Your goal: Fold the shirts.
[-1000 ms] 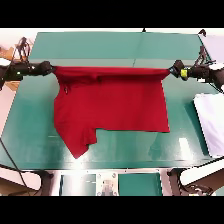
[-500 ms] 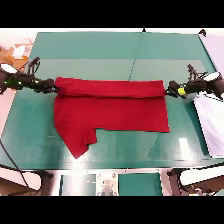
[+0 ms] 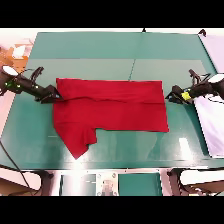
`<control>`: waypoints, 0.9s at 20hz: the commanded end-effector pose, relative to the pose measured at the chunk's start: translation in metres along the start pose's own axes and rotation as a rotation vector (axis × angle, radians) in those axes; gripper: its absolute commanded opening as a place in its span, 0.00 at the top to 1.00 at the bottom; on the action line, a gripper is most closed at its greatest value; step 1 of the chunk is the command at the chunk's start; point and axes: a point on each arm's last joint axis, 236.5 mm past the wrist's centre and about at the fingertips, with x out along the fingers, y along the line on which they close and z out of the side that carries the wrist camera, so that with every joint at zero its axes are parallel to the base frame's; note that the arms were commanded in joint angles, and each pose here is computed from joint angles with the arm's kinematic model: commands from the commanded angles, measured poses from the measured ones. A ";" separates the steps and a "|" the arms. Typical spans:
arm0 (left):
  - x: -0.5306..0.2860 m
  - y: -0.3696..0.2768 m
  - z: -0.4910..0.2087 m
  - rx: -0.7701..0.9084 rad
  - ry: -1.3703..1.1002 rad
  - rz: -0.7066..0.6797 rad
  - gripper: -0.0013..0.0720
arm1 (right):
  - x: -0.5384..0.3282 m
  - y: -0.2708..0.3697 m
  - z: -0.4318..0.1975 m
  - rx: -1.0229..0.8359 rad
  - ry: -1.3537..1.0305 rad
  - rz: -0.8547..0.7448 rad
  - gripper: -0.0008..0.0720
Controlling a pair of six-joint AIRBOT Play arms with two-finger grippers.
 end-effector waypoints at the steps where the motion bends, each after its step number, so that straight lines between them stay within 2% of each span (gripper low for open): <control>1: -0.003 0.000 -0.064 -0.085 0.161 0.035 0.24 | -0.021 -0.017 -0.047 0.068 0.021 -0.042 0.64; 3: 0.000 0.003 -0.095 -0.095 0.116 0.082 0.24 | -0.022 -0.026 -0.085 0.111 0.004 -0.048 0.65; 4: 0.002 0.008 -0.115 -0.110 0.098 0.121 0.24 | -0.021 -0.032 -0.103 0.150 -0.010 -0.053 0.71; 7: 0.010 0.016 -0.164 -0.197 0.016 0.196 0.23 | -0.013 -0.047 -0.156 0.276 -0.048 -0.057 0.72; 8: 0.014 0.017 -0.171 -0.229 -0.029 0.202 0.23 | -0.009 -0.047 -0.165 0.290 -0.068 -0.050 0.71; 12: 0.044 0.003 -0.194 -0.320 -0.092 0.102 0.23 | 0.011 -0.034 -0.177 0.371 -0.155 0.054 0.48; 18: 0.094 -0.014 -0.193 -0.364 -0.179 0.015 0.24 | 0.035 -0.035 -0.180 0.523 -0.214 0.134 0.48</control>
